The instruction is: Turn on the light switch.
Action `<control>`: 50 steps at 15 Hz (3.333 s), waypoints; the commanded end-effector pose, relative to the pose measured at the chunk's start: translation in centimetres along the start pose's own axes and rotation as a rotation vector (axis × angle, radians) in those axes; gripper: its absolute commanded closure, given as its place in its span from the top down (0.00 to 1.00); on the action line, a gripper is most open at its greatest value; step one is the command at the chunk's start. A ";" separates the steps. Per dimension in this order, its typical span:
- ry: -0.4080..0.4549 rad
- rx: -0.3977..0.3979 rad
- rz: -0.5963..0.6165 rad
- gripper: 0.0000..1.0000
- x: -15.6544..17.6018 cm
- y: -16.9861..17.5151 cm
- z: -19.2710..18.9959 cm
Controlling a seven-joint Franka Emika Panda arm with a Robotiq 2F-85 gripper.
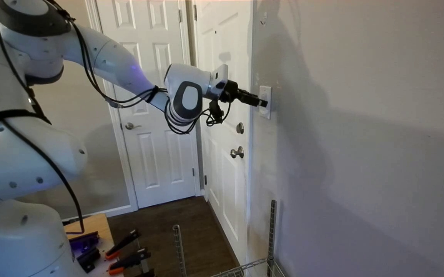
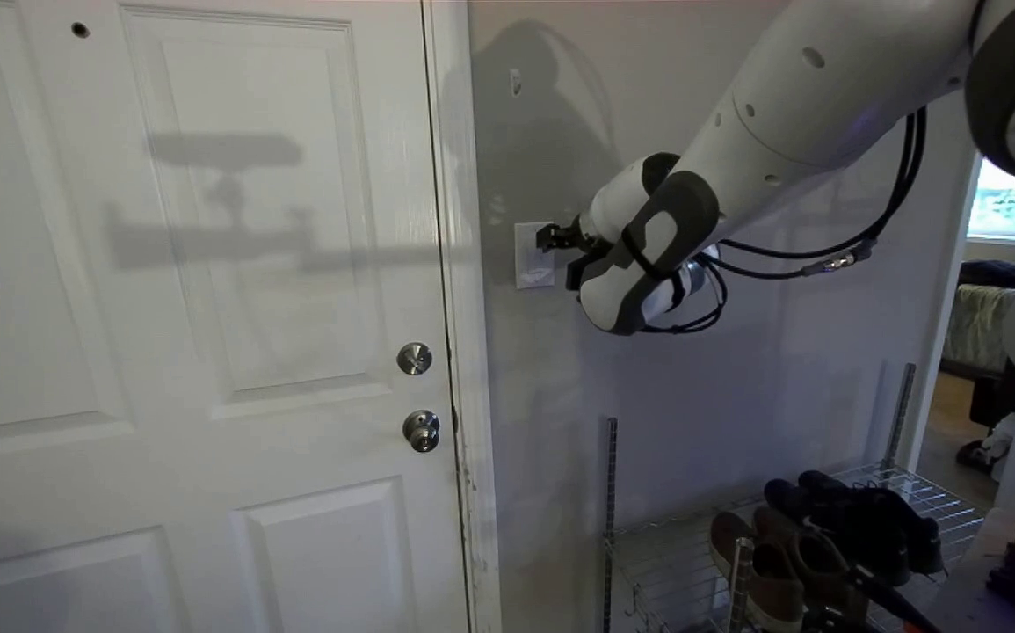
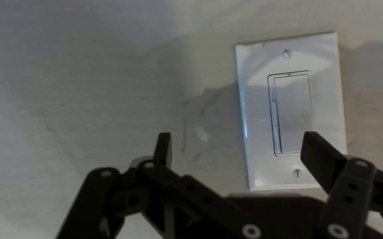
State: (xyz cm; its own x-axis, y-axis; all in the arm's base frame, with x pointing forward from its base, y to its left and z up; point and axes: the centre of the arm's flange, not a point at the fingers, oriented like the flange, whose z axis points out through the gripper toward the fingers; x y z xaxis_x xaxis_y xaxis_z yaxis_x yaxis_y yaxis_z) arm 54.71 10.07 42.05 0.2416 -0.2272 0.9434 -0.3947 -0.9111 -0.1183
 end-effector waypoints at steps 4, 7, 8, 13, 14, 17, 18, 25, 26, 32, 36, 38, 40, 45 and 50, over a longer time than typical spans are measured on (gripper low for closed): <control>0.029 -0.042 0.009 1.00 -0.4 0.3 2.7; 0.039 -0.048 0.004 1.00 -0.1 0.4 3.0; 0.038 -0.045 0.001 1.00 -0.1 0.3 2.9; 0.032 -0.021 -0.006 1.00 -0.7 0.1 1.8; 0.034 -0.017 -0.008 1.00 -0.8 0.0 1.6; 0.044 -0.004 -0.012 1.00 -0.9 -0.6 1.0; 0.049 -0.003 -0.013 1.00 -0.8 -0.9 1.0; 0.060 -0.037 -0.012 1.00 0.1 -1.4 2.9; 0.064 -0.042 -0.016 1.00 0.3 -1.7 3.5; 0.051 -0.048 -0.034 1.00 0.8 -3.0 4.5; 0.029 -0.084 -0.026 1.00 0.8 -0.7 2.9; 0.007 -0.098 -0.030 1.00 1.1 0.9 1.0; -0.031 -0.103 -0.049 1.00 0.9 2.4 -1.3; -0.192 -0.021 -0.040 1.00 -1.3 3.4 -6.3; -0.313 -0.038 0.035 1.00 -1.6 4.6 -7.3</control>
State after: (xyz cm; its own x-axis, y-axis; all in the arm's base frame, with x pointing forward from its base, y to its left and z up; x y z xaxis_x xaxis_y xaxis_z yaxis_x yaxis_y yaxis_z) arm 47.63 10.40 41.07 0.4273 -0.3144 0.8477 -0.4327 -0.8943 -0.1136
